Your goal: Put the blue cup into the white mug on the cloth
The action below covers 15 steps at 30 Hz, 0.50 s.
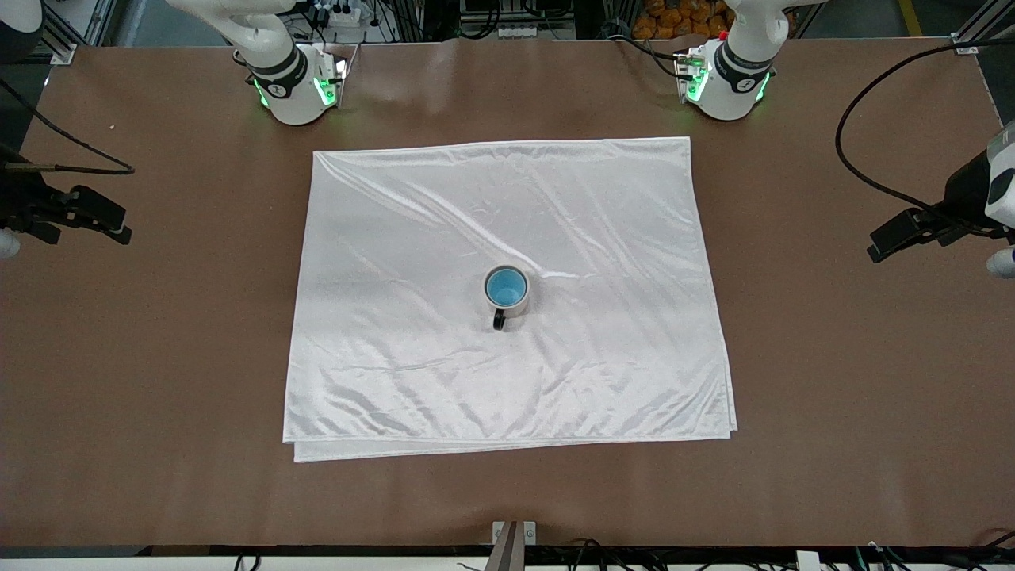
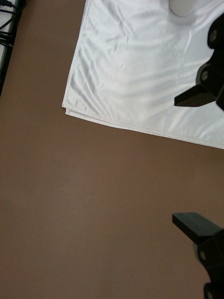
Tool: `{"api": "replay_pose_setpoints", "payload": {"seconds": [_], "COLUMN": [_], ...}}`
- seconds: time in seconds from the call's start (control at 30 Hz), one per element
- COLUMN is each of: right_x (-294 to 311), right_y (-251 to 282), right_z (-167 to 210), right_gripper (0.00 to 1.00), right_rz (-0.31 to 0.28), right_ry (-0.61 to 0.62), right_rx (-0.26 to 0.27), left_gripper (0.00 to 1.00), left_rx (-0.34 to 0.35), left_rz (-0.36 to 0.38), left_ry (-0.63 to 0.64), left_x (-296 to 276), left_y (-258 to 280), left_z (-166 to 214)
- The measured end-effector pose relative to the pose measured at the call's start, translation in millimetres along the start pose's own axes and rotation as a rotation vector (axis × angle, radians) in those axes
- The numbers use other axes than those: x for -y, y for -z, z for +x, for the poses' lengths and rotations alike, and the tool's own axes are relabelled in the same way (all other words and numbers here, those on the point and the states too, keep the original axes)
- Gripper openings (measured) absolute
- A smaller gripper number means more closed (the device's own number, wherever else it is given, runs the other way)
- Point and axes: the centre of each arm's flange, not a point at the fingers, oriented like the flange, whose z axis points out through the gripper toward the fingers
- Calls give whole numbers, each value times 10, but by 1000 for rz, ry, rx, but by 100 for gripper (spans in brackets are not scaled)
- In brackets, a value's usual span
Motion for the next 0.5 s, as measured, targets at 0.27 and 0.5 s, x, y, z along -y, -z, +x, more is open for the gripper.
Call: {"api": "replay_pose_setpoints", "payload": {"seconds": [0.27,0.5], "right_x": [-4,-4], "right_y": [-1,-1], "right_z": [0,1], "right_gripper": [100,100], "right_rz": [0,0], "right_ry": [-1,-1], "right_rx": [0,0], "left_gripper": [100,100], "left_rx": [-1,1], "left_rz": [5,6], "left_ry": [-21,-28], "left_x": [21,36], "left_y": [5,-4], "left_z": [-1,3]}}
